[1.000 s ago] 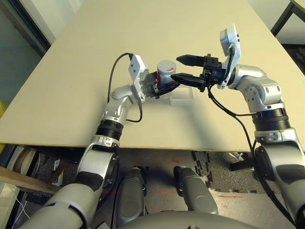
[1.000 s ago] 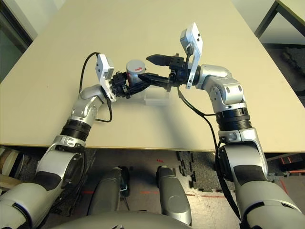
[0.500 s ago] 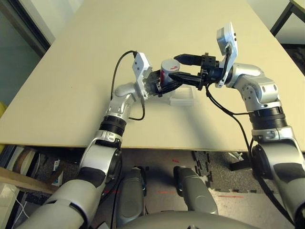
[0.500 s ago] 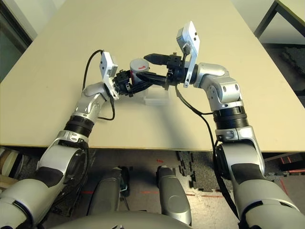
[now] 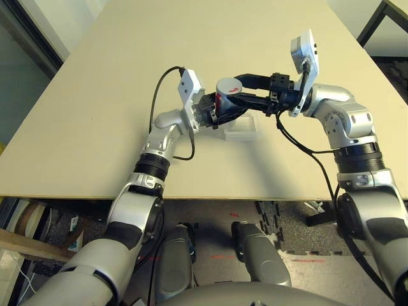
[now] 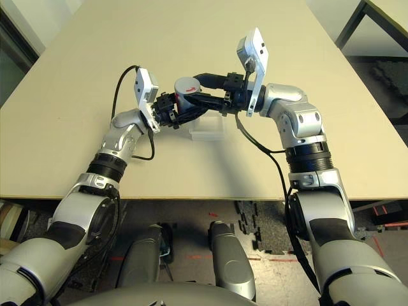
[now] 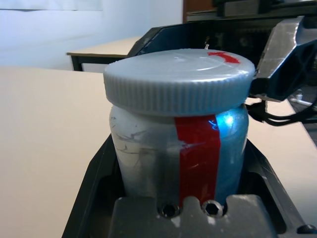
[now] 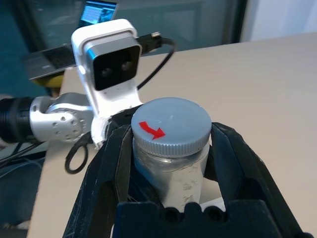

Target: Pour the medicine from the bottle into the box.

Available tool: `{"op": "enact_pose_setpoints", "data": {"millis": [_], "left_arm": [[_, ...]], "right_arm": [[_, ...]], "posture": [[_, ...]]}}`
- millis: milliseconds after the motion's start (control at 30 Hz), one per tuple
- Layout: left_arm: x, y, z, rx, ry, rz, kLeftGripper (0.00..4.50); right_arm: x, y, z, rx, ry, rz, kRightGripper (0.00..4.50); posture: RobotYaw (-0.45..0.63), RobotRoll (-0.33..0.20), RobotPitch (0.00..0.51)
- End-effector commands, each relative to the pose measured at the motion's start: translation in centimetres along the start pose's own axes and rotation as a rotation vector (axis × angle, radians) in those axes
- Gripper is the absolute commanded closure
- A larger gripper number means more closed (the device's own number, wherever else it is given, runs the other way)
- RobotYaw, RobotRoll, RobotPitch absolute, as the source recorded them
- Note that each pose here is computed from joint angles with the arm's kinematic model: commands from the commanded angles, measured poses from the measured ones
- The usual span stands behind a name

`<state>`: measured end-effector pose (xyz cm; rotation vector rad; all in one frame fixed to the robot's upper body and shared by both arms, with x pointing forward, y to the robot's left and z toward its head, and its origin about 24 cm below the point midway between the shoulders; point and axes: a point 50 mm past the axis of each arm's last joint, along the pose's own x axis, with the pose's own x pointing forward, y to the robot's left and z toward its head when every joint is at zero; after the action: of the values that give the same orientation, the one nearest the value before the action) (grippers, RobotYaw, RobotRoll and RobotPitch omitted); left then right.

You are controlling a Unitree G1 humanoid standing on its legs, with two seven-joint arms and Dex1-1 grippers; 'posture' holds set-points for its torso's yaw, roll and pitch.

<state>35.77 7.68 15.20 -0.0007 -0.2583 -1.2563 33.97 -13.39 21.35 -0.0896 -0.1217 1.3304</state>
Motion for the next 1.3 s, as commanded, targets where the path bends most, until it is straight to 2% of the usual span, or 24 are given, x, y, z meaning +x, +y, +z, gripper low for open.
{"op": "enact_pose_setpoints", "data": {"millis": [33, 367, 767, 900, 933, 967, 1300], "left_arm": [[0.5, -0.1, 0.1, -0.012, 0.015, -0.016, 1.78], [0.4, -0.3, 0.1, -0.018, 0.013, -0.029, 1.78], [0.2, -0.8, 0.0, -0.019, 0.015, -0.046, 1.78], [0.2, -0.8, -0.1, -0.018, 0.018, -0.050, 1.78], [0.2, -0.8, -0.1, -0.017, 0.019, -0.051, 1.78], [0.2, -0.8, 0.0, -0.017, 0.019, -0.051, 1.78], [0.2, -0.7, 0.1, -0.012, 0.023, -0.047, 1.78]], "right_arm": [[1.3, 1.5, 1.5, -0.032, -0.082, 0.255, 1.91], [2.9, 2.7, 2.5, -0.099, -0.085, 0.520, 1.91], [2.9, 0.8, 1.5, -0.094, -0.096, 0.414, 1.91], [2.4, 0.2, 1.0, -0.082, -0.093, 0.355, 0.65], [2.2, 0.1, 0.9, -0.080, -0.091, 0.345, 0.21], [2.1, 0.0, 0.8, -0.079, -0.088, 0.336, 0.01], [1.0, -0.2, 0.4, -0.073, -0.072, 0.267, 0.00]], "posture": [[-0.27, 0.000, 0.142], [-0.26, 0.000, 0.148], [-0.25, 0.000, 0.145], [-0.25, 0.000, 0.142], [-0.25, 0.000, 0.142], [-0.26, 0.000, 0.141], [-0.26, 0.000, 0.140]]}}
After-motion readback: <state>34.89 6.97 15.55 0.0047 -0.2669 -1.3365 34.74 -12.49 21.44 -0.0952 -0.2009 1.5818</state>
